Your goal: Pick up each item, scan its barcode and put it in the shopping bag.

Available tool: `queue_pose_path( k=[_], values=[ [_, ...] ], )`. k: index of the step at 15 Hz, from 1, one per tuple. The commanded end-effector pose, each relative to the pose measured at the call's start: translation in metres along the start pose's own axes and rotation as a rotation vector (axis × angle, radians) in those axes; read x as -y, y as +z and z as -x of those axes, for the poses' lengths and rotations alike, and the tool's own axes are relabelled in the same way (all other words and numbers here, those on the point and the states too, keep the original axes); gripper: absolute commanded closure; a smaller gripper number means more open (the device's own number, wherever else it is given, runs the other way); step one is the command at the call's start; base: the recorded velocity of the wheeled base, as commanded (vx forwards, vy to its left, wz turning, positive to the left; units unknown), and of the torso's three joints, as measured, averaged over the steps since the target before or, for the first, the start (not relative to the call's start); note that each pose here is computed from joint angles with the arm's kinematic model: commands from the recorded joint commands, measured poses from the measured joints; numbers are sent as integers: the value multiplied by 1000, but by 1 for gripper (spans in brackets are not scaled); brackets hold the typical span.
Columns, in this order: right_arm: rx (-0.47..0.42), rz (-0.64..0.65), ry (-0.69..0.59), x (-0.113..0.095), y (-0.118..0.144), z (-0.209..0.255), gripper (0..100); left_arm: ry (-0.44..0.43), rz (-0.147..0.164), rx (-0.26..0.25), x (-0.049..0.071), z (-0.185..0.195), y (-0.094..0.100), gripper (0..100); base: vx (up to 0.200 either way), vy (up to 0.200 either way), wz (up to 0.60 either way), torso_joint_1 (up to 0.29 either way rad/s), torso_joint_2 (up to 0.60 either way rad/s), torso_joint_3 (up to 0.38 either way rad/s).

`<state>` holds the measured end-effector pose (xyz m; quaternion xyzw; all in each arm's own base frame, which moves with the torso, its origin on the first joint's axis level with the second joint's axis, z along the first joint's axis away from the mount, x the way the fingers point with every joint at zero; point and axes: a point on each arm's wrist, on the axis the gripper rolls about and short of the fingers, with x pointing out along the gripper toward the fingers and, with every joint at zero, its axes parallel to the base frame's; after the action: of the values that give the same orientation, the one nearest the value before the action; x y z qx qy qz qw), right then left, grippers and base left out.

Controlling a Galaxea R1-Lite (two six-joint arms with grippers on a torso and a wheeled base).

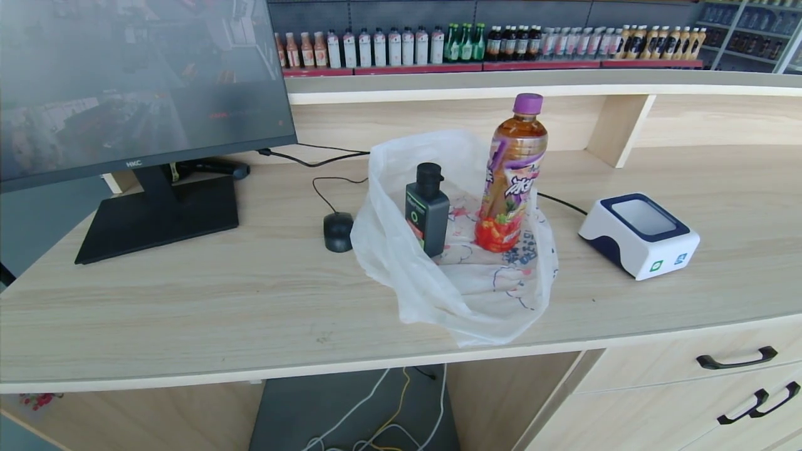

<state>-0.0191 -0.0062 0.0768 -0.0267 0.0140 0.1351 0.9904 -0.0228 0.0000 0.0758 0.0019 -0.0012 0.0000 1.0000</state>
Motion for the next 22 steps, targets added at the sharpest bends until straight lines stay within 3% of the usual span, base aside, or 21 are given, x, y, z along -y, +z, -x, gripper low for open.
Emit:
queue_pose_path(
  k=[1, 3, 4, 7, 12, 18, 22],
  values=[
    [-52, 0, -28, -1, 1, -4, 0, 0, -1, 1, 0, 0, 0, 0, 0, 0, 0, 0, 0, 0],
    [-99, -11, -162, -2, 2, -7, 0, 0, -2, 1, 0, 0, 0, 0, 0, 0, 0, 0, 0, 0],
    [-78, -11, -237, -4, 2, -5, 0, 0, -1, 1, 0, 0, 0, 0, 0, 0, 0, 0, 0, 0],
    [23, -8, -282, -6, -1, 2, 0, 0, 1, 1, 0, 0, 0, 0, 0, 0, 0, 0, 0, 0],
    [24, -19, -279, -7, -1, 2, 0, 0, -2, 1, 0, 0, 0, 0, -120, 0, 0, 1, 4, 0],
    [26, -32, -279, -7, -1, 2, 0, 0, -1, 1, 0, 0, 0, 0, 0, 0, 0, 0, 0, 0],
    [26, -31, -279, -7, -1, 2, 0, 0, 1, 1, 0, 0, 0, 0, 0, -200, 0, 0, 0, 1]
  ],
)
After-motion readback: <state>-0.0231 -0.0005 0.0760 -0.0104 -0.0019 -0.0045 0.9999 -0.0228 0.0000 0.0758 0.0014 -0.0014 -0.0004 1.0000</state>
